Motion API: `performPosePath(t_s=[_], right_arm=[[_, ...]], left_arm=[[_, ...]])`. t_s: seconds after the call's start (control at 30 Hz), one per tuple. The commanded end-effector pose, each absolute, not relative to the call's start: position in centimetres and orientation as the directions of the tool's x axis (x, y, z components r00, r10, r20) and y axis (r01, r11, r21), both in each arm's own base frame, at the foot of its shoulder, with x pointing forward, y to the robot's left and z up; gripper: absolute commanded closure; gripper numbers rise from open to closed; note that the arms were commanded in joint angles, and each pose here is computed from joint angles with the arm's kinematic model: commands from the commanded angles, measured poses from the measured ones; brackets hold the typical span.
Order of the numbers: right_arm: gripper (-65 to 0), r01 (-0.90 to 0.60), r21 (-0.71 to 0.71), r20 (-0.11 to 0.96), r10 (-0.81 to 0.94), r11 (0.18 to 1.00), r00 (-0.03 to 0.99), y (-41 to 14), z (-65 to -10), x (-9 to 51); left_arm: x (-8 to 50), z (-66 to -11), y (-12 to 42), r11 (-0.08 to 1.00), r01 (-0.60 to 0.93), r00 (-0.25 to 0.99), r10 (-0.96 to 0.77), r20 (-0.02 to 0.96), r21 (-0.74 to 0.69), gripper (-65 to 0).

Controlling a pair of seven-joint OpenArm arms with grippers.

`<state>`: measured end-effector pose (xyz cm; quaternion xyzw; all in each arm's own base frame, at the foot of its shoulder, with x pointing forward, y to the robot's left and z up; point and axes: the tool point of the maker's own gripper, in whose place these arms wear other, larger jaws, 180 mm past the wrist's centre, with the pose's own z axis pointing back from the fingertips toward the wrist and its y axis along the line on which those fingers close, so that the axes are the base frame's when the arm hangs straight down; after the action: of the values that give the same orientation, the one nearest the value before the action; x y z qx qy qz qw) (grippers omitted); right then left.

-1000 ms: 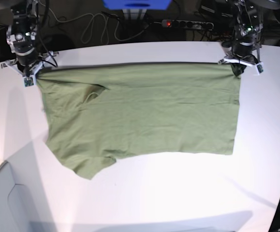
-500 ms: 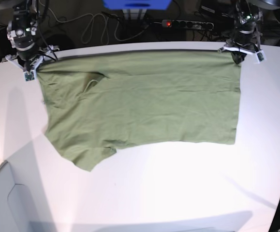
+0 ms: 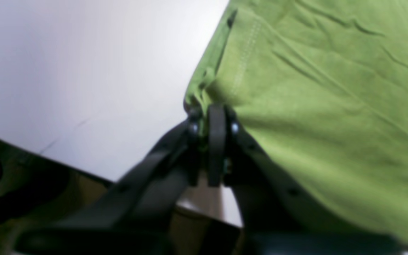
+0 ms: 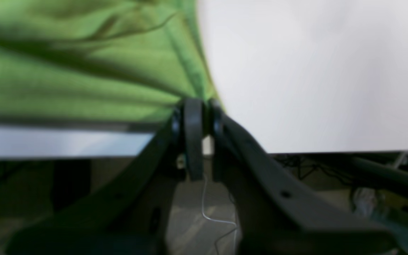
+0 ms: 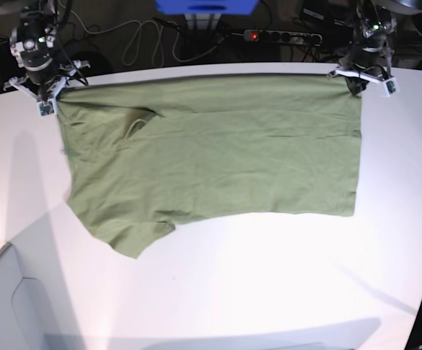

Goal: Fold the T-shirt properly
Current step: 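Drag the shoulder edge away from the hem to straighten the shirt, then release the shoulder edge and move both grippers toward the hem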

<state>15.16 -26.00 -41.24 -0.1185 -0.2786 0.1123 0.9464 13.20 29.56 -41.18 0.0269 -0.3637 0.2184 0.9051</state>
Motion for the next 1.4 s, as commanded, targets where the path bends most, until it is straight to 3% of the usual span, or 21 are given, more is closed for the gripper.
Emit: performPosePath(t_s=[0.0,0.1,0.17,0.27,0.6,0.77,0.97,1.13,1.37], right_arm=[[-10.9,-0.162,-0.300,0.520,0.304,0.940,0.798,-26.1,-40.5,15.7],[-26.4,-0.162,-0.300,0.520,0.304,0.940,0.798,-26.1,-40.5,15.7],[-35.4,-0.162,-0.301,0.522,0.305,0.940,0.797,-26.0,-40.4,15.8],[-42.1,-0.164,-0.307,0.545,0.314,0.937,0.777,-25.7,-39.4,16.4],[-42.1,-0.047,-0.347,0.647,0.276,0.937,0.711,-27.4,-35.4,19.1],[-42.5,-0.021,-0.344,0.709,0.275,0.939,0.649,-27.2,-33.7,22.5],[-42.6,-0.114,-0.321,0.778,0.331,0.940,0.535,-23.2,-30.8,28.7],[-42.5,-0.178,-0.292,0.777,0.341,0.940,0.529,-20.9,-30.3,34.4],[-42.4,-0.202,-0.248,0.765,0.320,0.947,0.558,-20.1,-31.4,40.5]], left_arm=[[13.5,-40.0,30.6,0.900,-0.425,0.612,0.363,0.703,-0.095,-11.0],[13.4,-39.5,31.0,0.889,-0.447,0.591,0.376,0.714,-0.098,-17.3],[13.6,-38.9,31.2,0.890,-0.445,0.582,0.368,0.725,-0.094,-18.0],[14.1,-38.1,31.1,0.897,-0.432,0.574,0.353,0.739,-0.093,-18.1],[15.8,-35.7,30.7,0.912,-0.401,0.533,0.313,0.786,-0.091,-18.1],[18.9,-33.3,32.1,0.901,-0.419,0.435,0.305,0.847,-0.109,-20.2],[23.7,-29.9,33.3,0.909,-0.395,0.322,0.271,0.907,-0.131,-31.6],[27.5,-28.1,34.2,0.909,-0.382,0.243,0.272,0.931,-0.166,-32.7],[33.9,-30.7,35.2,0.904,-0.364,0.275,0.334,0.902,-0.223,-32.4]])
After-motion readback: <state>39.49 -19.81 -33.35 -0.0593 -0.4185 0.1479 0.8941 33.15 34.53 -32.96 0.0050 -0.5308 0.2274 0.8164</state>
